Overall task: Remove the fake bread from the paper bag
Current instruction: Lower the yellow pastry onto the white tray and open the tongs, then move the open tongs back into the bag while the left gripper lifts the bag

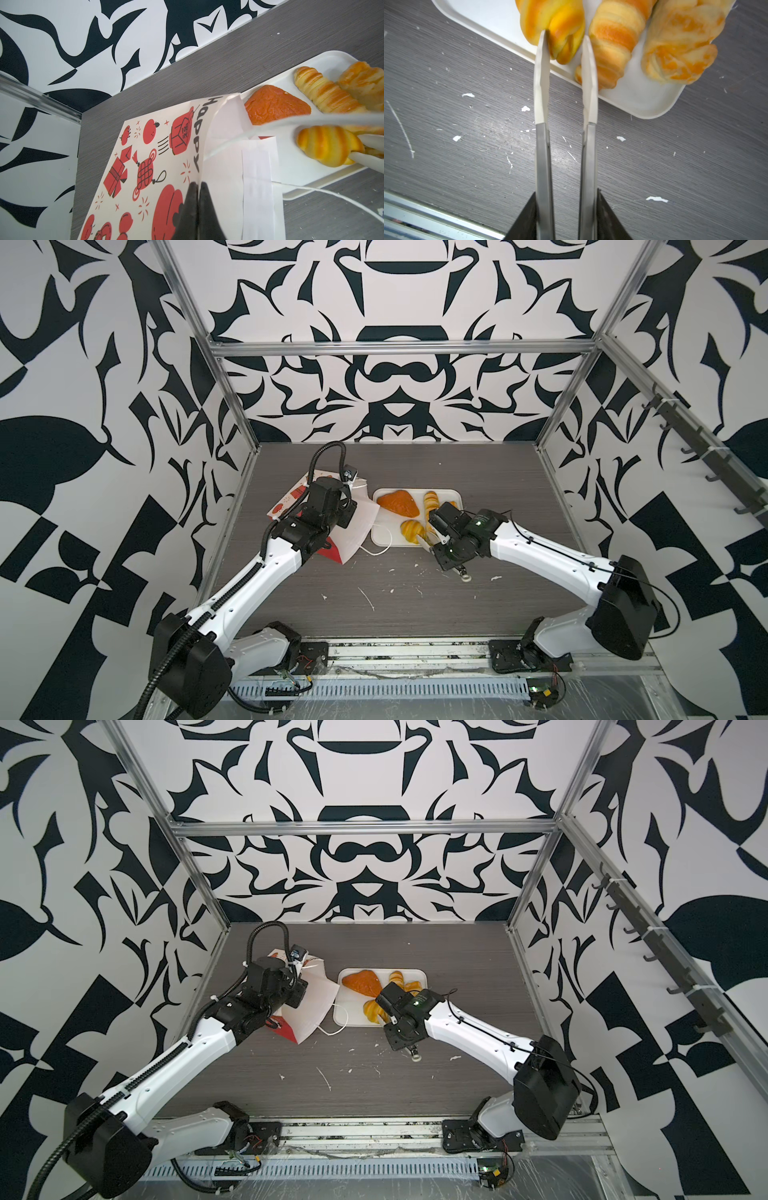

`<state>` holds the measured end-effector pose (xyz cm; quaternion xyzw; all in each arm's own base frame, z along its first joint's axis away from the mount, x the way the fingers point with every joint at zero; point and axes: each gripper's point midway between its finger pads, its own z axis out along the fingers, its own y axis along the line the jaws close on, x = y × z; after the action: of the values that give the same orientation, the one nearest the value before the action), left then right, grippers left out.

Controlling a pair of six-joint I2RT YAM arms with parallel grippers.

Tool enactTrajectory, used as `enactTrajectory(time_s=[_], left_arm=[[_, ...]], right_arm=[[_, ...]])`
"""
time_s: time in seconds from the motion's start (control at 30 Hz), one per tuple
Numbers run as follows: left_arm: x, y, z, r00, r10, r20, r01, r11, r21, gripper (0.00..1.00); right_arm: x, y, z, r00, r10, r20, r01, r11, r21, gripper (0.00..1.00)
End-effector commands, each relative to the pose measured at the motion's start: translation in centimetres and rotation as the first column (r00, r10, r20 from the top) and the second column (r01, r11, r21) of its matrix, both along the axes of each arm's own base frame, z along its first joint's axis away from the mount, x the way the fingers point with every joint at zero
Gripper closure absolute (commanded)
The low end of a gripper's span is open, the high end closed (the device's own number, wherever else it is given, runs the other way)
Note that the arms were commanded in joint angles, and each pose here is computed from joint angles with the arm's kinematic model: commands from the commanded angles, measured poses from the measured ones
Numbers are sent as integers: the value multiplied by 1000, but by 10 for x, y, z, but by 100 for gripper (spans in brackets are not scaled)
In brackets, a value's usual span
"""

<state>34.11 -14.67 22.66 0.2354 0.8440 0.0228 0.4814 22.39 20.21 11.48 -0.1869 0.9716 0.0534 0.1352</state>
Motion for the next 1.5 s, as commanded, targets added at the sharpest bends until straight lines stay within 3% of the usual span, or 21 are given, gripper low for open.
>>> enactTrajectory(time_s=[0.0, 0.27, 0.4, 0.57, 0.7, 0.9, 1.1, 1.47], left_arm=[[-1, 3, -9, 1000, 11, -21, -11, 1000, 3, 100], [2, -1, -10, 1000, 0, -30, -1, 1000, -3, 100], [4, -5, -10, 999, -12, -38, 11, 1000, -9, 100], [4, -9, -11, 998, -30, -48, 29, 999, -20, 100], [5, -14, -10, 997, -51, -54, 49, 998, -28, 100], [7, -17, -7, 996, -65, -59, 64, 998, -24, 100], [9, -15, -5, 996, -56, -76, 57, 998, 9, 100], [32, -8, 2, 985, 43, -165, -19, 989, 144, 100]], right_arm=[[7, 1, 21, 997, -47, 60, 41, 995, 92, 56], [12, 0, 65, 979, -86, 183, 45, 975, 217, 58], [12, 0, 83, 976, -69, 208, 21, 974, 225, 58], [9, 31, 117, 966, 0, 258, -96, 929, 357, 67], [2, 77, 136, 948, 114, 298, -232, 886, 400, 68], [6, 144, 124, 929, 221, 298, -344, 815, 467, 68], [19, 188, 92, 932, 281, 227, -360, 782, 508, 70], [14, 229, 80, 933, 342, 115, -337, 711, 617, 71]])
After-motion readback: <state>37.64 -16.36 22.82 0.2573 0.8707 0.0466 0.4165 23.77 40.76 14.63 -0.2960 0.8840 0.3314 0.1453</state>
